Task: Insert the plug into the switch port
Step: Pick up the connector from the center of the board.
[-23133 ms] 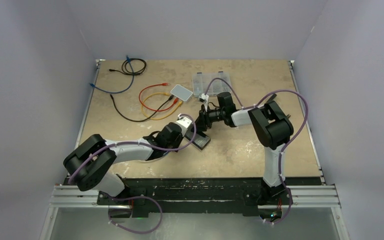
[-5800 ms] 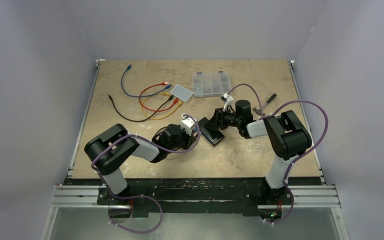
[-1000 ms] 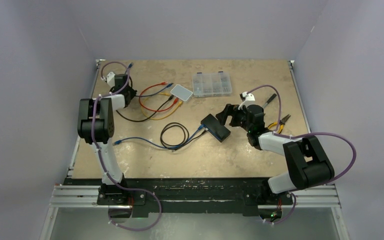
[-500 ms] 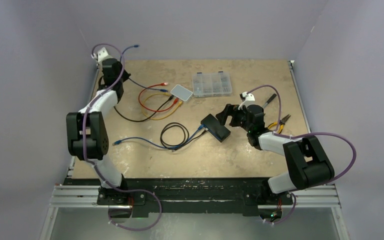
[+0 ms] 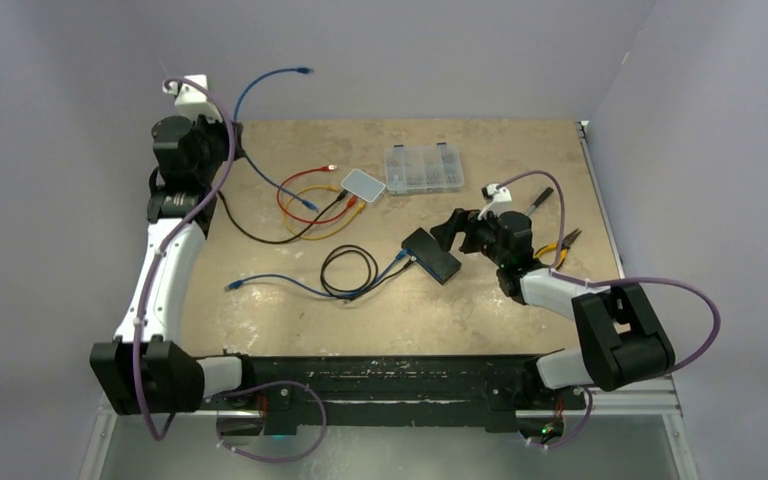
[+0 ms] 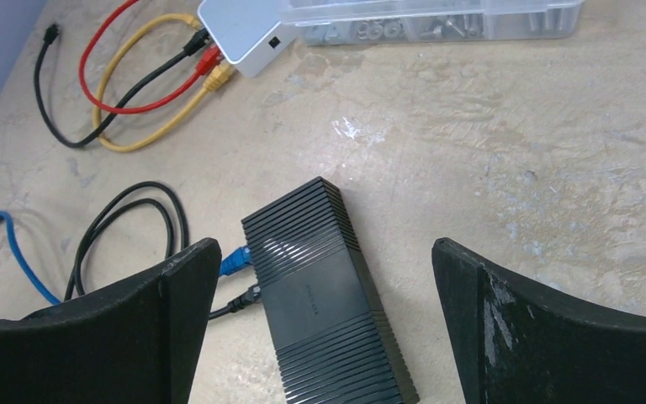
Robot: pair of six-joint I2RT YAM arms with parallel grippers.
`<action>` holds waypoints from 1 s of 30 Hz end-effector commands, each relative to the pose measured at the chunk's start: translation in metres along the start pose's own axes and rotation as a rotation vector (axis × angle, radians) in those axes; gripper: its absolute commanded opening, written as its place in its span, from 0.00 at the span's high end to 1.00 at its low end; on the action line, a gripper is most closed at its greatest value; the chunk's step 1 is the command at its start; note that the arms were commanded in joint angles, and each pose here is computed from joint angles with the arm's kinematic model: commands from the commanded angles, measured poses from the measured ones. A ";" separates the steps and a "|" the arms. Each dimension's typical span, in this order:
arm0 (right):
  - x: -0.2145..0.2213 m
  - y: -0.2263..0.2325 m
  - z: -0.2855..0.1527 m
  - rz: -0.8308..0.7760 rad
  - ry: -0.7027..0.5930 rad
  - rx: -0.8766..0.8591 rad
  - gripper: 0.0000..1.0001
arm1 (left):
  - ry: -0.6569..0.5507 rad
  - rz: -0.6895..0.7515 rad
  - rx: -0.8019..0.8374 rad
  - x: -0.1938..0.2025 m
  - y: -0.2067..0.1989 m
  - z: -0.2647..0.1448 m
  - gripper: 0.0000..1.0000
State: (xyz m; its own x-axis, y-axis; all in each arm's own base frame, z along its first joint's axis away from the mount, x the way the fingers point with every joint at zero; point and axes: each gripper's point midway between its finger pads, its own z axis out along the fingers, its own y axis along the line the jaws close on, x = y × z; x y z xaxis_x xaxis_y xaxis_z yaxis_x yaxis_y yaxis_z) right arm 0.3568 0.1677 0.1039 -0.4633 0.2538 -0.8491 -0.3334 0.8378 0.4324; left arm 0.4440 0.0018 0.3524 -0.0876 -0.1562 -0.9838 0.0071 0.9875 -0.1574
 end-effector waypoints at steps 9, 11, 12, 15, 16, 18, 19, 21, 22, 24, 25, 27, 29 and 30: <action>-0.030 0.038 -0.015 -0.062 -0.141 -0.185 0.03 | 0.294 0.163 0.461 0.103 -0.086 -0.086 1.00; -0.033 0.042 -0.019 -0.076 -0.157 -0.208 0.03 | 0.343 0.206 0.521 0.120 -0.100 -0.094 1.00; -0.035 0.045 -0.021 -0.084 -0.167 -0.221 0.03 | 0.364 0.214 0.545 0.127 -0.106 -0.098 1.00; -0.039 0.053 -0.027 -0.108 -0.197 -0.258 0.03 | 0.374 0.209 0.620 0.136 -0.121 -0.108 1.00; -0.041 0.055 -0.029 -0.119 -0.207 -0.272 0.03 | 0.370 0.206 0.641 0.136 -0.125 -0.112 1.00; -0.042 0.062 -0.034 -0.142 -0.223 -0.309 0.02 | 0.373 0.203 0.669 0.140 -0.130 -0.116 1.00; -0.042 0.065 -0.036 -0.153 -0.231 -0.329 0.02 | 0.376 0.204 0.678 0.142 -0.132 -0.118 1.00; -0.043 0.073 -0.041 -0.172 -0.249 -0.374 0.01 | 0.388 0.206 0.695 0.147 -0.136 -0.121 1.00; -0.043 0.076 -0.044 -0.181 -0.258 -0.397 0.02 | 0.394 0.209 0.707 0.149 -0.138 -0.124 1.00; -0.042 0.083 -0.048 -0.198 -0.270 -0.439 0.01 | 0.406 0.211 0.735 0.155 -0.143 -0.129 1.00; -0.042 0.087 -0.051 -0.211 -0.278 -0.463 0.01 | 0.410 0.211 0.751 0.157 -0.146 -0.132 1.00; -0.041 0.095 -0.058 -0.239 -0.301 -0.516 0.01 | 0.411 0.212 0.781 0.159 -0.151 -0.137 1.00; -0.042 0.102 -0.067 -0.264 -0.334 -0.557 0.01 | 0.412 0.211 0.802 0.162 -0.155 -0.141 1.00; -0.043 0.105 -0.071 -0.278 -0.349 -0.576 0.01 | 0.417 0.209 0.811 0.164 -0.156 -0.143 1.00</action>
State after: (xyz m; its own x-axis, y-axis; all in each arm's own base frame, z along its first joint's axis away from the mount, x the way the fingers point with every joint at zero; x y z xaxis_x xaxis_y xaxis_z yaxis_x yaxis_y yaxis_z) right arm 0.3045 0.2023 0.1752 -0.2004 0.2729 -0.9410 -0.7167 0.6140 0.3307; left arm 0.2978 -0.1634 0.2217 -0.4072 0.1871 -0.8940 0.6806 0.7149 -0.1604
